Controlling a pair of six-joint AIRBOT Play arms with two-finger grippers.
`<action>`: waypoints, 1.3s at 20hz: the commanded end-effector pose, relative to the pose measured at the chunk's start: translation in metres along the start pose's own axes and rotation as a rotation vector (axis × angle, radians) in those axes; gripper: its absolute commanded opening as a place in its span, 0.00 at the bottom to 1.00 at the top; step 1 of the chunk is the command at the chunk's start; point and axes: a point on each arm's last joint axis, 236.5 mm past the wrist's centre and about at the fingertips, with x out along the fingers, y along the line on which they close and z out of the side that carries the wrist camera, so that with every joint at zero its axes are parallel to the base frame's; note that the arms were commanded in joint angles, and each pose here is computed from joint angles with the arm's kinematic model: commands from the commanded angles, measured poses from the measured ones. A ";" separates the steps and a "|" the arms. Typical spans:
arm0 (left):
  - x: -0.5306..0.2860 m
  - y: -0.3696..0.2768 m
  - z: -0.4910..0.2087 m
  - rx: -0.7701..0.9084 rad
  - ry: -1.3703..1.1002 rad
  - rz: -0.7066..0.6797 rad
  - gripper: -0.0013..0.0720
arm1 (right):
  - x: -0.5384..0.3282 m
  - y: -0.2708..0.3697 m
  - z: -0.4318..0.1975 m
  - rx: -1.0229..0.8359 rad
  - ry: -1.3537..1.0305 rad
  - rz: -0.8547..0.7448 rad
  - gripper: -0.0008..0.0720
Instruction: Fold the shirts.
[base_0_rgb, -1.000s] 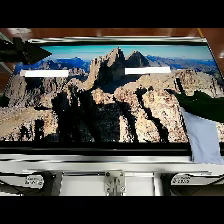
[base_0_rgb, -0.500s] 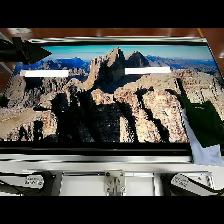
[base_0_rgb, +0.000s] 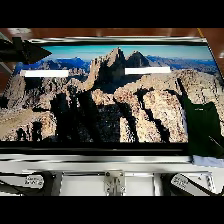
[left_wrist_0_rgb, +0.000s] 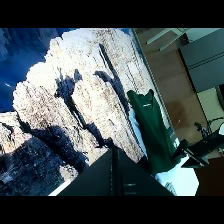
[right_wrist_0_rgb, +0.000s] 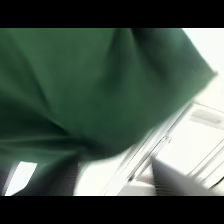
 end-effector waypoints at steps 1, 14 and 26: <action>0.000 0.000 0.000 0.000 -0.001 0.002 0.06 | -0.007 -0.014 0.007 -0.019 -0.069 -0.039 0.86; 0.054 0.095 -0.102 0.207 0.507 0.873 0.98 | -0.282 0.220 -0.022 -0.655 -0.947 0.519 0.86; 0.087 0.103 -0.164 0.118 0.652 0.868 0.98 | -0.174 0.251 -0.082 -0.891 -0.437 0.432 0.86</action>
